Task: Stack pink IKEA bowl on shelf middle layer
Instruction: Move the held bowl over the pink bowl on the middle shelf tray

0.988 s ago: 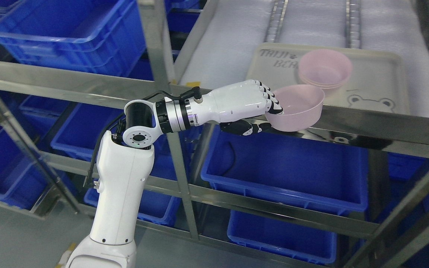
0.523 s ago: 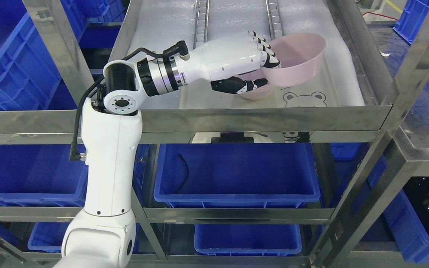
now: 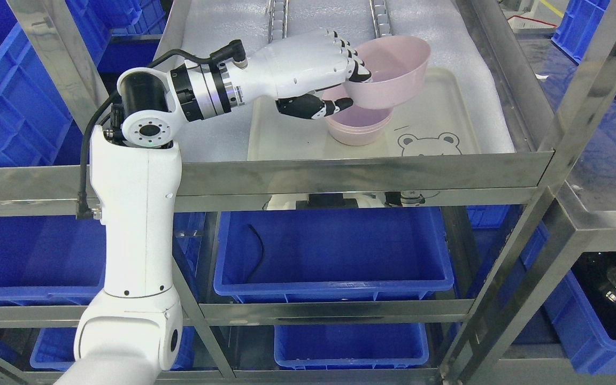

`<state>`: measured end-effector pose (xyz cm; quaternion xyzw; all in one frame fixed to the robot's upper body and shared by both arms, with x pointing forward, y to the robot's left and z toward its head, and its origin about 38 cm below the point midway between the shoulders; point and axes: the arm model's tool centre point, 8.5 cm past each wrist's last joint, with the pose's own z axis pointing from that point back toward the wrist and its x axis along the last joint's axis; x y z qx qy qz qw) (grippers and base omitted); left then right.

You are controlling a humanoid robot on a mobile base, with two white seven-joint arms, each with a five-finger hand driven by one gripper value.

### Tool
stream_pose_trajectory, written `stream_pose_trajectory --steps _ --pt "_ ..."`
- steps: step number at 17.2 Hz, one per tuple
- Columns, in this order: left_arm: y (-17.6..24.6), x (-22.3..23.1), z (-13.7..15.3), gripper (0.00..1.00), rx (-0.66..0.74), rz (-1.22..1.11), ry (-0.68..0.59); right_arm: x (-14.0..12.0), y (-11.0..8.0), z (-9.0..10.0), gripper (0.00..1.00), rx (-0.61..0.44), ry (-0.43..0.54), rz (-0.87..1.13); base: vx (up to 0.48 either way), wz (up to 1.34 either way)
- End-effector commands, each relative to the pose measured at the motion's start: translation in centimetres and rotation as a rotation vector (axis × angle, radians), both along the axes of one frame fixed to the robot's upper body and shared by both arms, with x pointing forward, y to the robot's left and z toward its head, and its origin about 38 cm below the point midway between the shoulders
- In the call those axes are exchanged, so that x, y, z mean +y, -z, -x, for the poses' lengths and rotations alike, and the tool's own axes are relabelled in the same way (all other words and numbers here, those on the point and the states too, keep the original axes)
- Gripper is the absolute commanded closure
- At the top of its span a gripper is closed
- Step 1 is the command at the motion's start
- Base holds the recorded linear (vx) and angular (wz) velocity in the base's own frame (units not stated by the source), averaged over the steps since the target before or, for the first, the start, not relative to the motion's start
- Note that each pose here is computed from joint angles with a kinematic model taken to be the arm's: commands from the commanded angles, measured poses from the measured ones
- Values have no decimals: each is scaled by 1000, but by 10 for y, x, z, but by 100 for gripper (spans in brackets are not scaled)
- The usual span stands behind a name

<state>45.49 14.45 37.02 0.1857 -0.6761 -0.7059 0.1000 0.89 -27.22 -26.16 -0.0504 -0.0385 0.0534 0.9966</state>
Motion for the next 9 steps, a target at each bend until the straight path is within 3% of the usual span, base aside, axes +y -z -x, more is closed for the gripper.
stream_pose_trajectory --steps 1,4,7,9 --pt "7 32 -15 93 10 -131 -138 -11 -1 -4 0 -15 -1 17 0 0" --pt "18 21 -27 93 52 -154 -162 -11 -1 -3 0 -13 -1 17 0 0" --pt "56 -8 -46 93 159 -225 -175 -11 -1 -3 0 -13 -1 17 0 0" --pt "55 -24 -55 94 128 -269 -178 -11 -1 -4 0 -15 -1 17 0 0"
